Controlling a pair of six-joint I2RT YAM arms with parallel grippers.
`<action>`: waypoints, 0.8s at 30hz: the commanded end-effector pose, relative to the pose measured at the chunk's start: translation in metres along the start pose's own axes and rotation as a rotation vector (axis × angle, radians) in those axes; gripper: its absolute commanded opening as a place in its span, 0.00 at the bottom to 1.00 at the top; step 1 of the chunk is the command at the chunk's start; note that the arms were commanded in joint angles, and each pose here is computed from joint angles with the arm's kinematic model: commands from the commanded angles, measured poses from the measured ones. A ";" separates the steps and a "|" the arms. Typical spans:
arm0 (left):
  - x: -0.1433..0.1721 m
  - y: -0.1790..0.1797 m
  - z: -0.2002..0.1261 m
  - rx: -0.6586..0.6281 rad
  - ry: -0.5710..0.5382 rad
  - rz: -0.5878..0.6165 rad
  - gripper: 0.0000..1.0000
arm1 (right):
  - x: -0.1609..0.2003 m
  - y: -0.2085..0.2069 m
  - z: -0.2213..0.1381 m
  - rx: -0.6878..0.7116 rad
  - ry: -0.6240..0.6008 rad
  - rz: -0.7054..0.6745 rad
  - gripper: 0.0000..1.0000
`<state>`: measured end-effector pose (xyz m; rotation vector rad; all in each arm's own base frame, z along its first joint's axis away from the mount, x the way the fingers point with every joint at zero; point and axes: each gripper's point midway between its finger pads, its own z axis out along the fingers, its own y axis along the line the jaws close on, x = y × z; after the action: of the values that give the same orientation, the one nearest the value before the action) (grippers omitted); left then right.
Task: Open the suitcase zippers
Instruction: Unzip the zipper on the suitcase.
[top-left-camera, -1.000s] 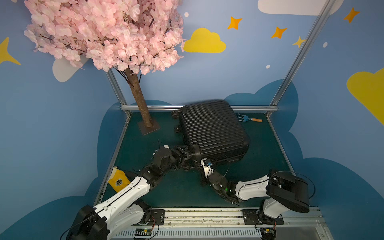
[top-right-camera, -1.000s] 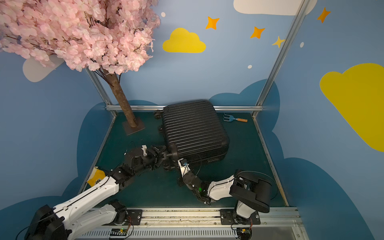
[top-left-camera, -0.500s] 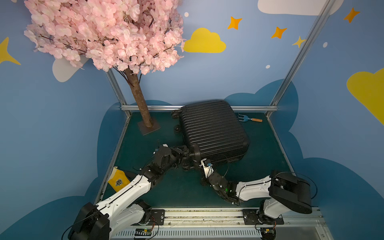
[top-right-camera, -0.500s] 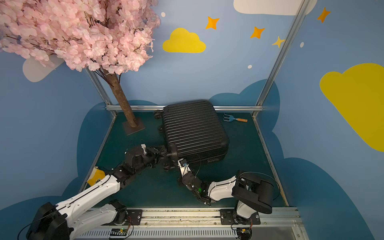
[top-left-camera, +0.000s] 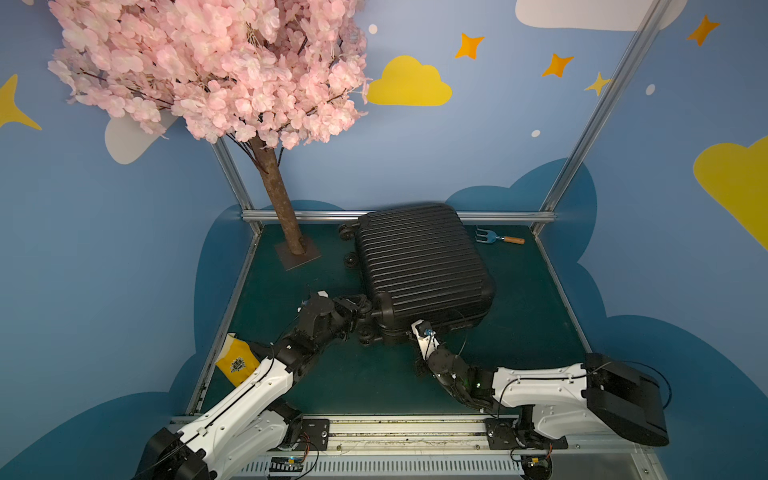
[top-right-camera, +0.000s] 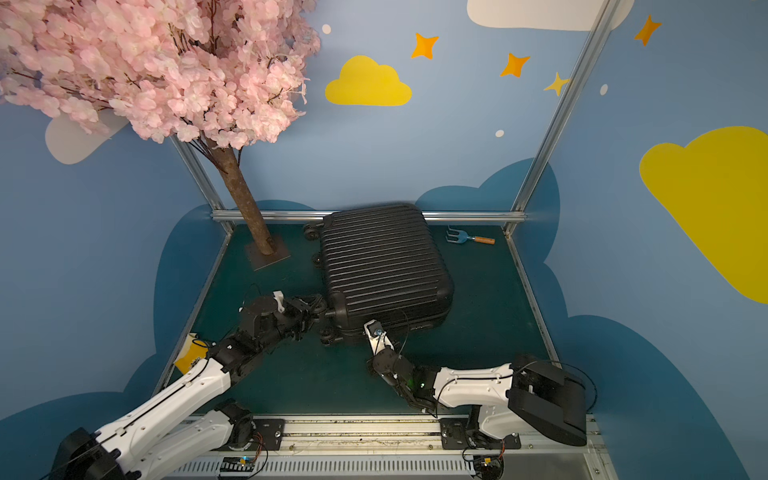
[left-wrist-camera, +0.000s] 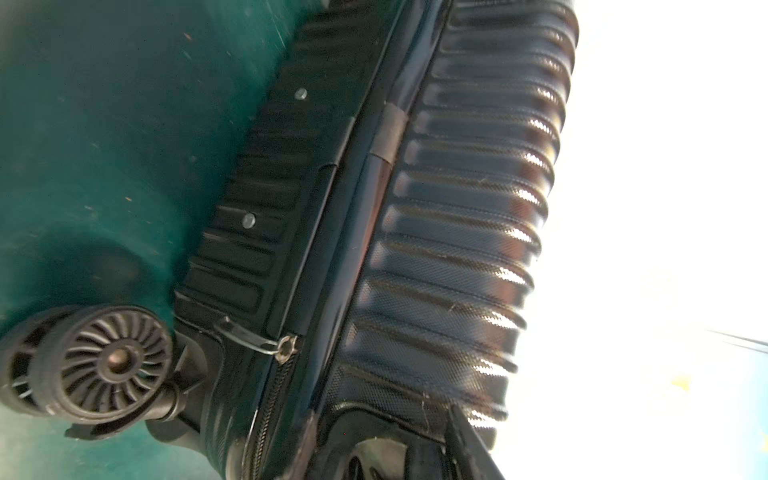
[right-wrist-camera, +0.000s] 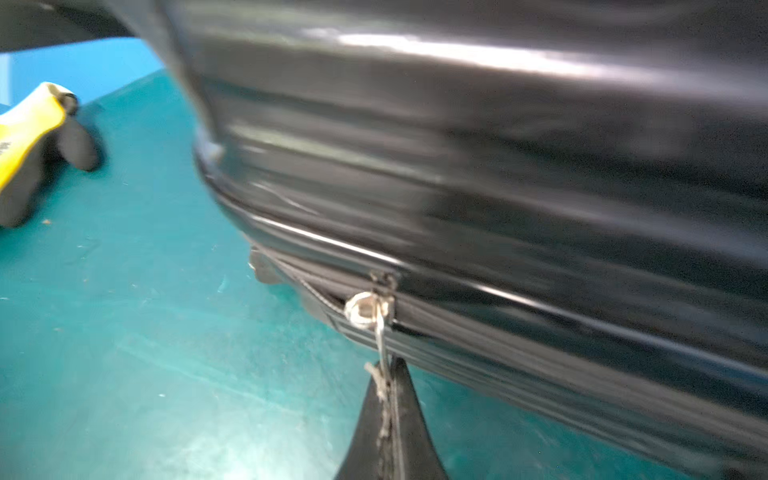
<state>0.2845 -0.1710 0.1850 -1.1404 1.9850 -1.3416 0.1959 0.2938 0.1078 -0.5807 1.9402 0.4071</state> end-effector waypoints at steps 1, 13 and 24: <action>-0.016 0.009 -0.010 -0.032 -0.064 0.051 0.02 | -0.007 -0.049 -0.008 0.223 -0.013 0.041 0.00; -0.051 0.033 -0.049 -0.121 -0.170 0.055 0.02 | -0.018 -0.134 -0.056 0.524 -0.054 0.126 0.00; -0.057 0.034 -0.055 -0.204 -0.147 0.127 0.02 | -0.016 -0.202 -0.074 0.618 -0.112 0.324 0.00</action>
<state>0.2684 -0.0976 0.1813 -1.2230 1.9895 -1.1162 0.2544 0.1001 0.1511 0.1050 1.9236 0.0069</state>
